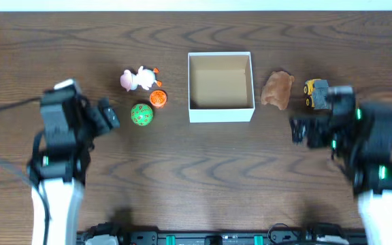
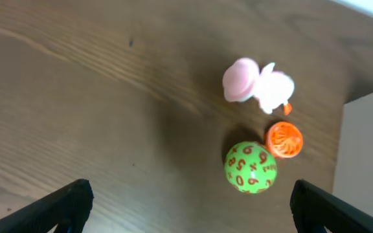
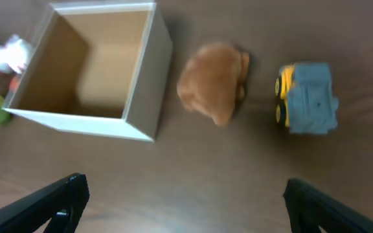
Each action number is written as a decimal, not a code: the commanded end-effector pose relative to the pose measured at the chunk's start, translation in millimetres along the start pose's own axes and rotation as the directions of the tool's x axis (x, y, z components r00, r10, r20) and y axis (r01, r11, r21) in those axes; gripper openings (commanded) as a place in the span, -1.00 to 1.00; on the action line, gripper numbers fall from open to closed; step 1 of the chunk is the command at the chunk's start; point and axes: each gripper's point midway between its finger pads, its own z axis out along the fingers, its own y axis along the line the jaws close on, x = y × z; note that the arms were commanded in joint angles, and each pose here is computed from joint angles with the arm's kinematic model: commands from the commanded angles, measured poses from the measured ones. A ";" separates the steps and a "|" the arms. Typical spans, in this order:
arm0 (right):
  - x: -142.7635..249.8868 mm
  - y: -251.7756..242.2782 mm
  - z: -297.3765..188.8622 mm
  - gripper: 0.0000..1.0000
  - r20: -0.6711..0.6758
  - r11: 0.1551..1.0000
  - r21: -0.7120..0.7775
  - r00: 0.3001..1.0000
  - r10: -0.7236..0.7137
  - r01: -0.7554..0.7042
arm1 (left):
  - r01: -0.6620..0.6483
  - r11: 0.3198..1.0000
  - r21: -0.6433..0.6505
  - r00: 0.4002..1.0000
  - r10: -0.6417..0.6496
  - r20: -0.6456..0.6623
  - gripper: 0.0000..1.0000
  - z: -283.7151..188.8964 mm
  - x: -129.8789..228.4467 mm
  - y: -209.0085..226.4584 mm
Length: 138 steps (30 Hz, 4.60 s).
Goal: Pack container
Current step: 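Reach the right gripper to the brown plush toy and grasp it, then carry the plush toy left and drop it into the white box, then move the right gripper to the toy truck and grasp it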
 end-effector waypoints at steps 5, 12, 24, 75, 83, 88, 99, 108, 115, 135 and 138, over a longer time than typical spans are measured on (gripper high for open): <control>-57.6 -30.3 45.5 0.99 -0.227 0.996 0.094 0.974 0.020 0.002 | -0.001 1.000 -0.029 0.993 -0.002 -0.116 0.96 37.4 -12.9 -7.3; -79.1 19.6 92.6 0.98 -0.282 0.973 -0.212 0.959 0.031 -0.094 | -0.006 0.999 -0.042 0.987 -0.001 -0.160 0.96 50.4 -5.0 -5.9; -61.5 -15.8 173.6 0.98 -0.286 0.959 0.283 0.957 0.048 0.036 | -0.007 0.999 -0.047 0.984 -0.001 -0.178 0.96 49.7 -0.4 -4.5; -131.8 159.0 116.2 -0.45 -0.057 0.996 0.006 0.995 -0.087 0.088 | -0.007 0.999 -0.047 0.984 -0.001 -0.178 0.96 49.7 -0.4 -4.5; -77.2 183.0 186.3 -0.70 -0.195 0.998 0.036 0.979 0.061 -0.055 | -0.007 0.999 -0.047 0.984 -0.001 -0.178 0.96 49.7 -0.4 -4.5; -36.9 193.8 229.4 -0.62 -0.291 0.994 0.037 0.950 0.109 -0.103 | -0.007 0.999 -0.047 0.984 -0.001 -0.178 0.96 49.7 -0.4 -4.5; -10.5 190.0 279.4 -0.36 -0.306 0.988 0.065 0.940 0.151 -0.138 | -0.007 0.999 -0.047 0.984 -0.001 -0.178 0.96 49.7 -0.4 -4.5; -20.0 192.8 283.0 0.14 -0.272 0.999 0.021 0.961 0.045 -0.041 | -0.007 0.999 -0.047 0.984 -0.001 -0.178 0.96 49.7 -0.4 -4.5; -34.1 192.7 274.0 0.53 -0.243 1.000 0.003 0.970 0.012 -0.012 | -0.008 0.999 -0.047 0.984 -0.001 -0.178 0.96 49.7 -0.4 -4.5; -150.8 113.7 117.5 0.98 -0.006 0.992 0.118 0.999 0.042 -0.041 | -0.007 0.999 -0.047 0.984 -0.001 -0.179 0.96 49.7 -0.3 -4.5; -151.3 52.6 85.3 0.98 -0.025 0.967 0.233 0.993 0.116 -0.107 | -0.007 0.999 -0.047 0.984 -0.001 -0.178 0.96 49.7 -0.4 -4.5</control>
